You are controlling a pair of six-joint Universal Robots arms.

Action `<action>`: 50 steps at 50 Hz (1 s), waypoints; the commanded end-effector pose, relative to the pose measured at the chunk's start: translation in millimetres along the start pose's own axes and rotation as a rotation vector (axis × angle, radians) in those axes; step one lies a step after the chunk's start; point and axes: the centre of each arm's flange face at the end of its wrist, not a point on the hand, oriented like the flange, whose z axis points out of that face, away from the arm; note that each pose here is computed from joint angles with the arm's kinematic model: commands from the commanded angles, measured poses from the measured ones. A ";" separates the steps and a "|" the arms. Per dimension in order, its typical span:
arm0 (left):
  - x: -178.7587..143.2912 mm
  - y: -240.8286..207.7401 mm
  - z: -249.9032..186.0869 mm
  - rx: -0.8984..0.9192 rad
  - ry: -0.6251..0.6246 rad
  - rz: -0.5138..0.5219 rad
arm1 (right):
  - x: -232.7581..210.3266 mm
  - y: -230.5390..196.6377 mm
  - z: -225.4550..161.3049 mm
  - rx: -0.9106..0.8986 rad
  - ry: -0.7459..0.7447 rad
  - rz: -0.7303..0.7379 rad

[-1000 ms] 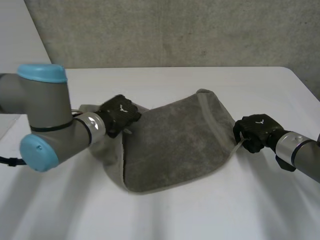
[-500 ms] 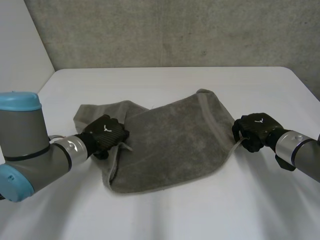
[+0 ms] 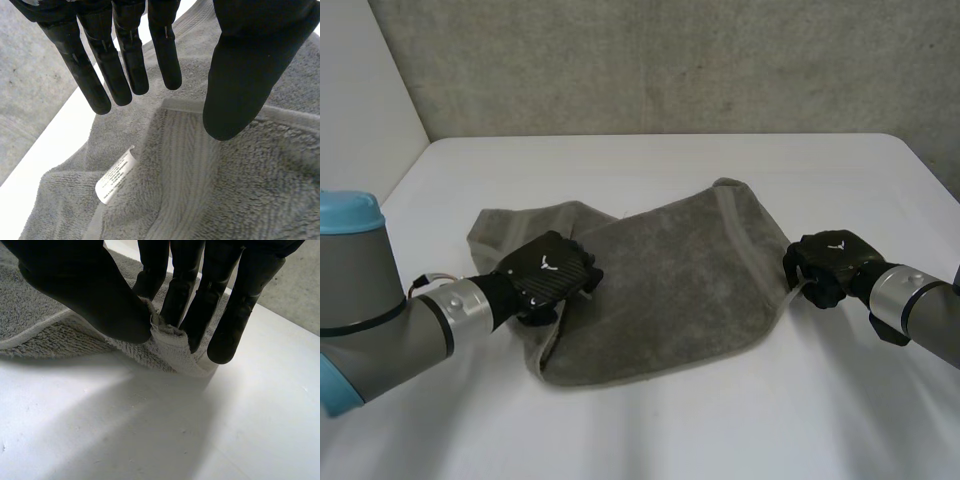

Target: Fold the towel.

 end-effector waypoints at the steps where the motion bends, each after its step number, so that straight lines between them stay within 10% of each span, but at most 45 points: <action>1: -0.8 9.0 7.4 0.005 -0.011 0.065 | -0.4 1.4 0.4 -0.004 -0.002 0.002; 29: -10.5 3.3 -5.7 -0.014 -0.052 0.228 | 6.5 -17.4 -3.8 0.040 0.026 -0.014; 50: -129.6 -169.9 -131.8 0.354 -0.730 -0.142 | 33.6 -236.2 -159.4 0.461 0.274 -0.227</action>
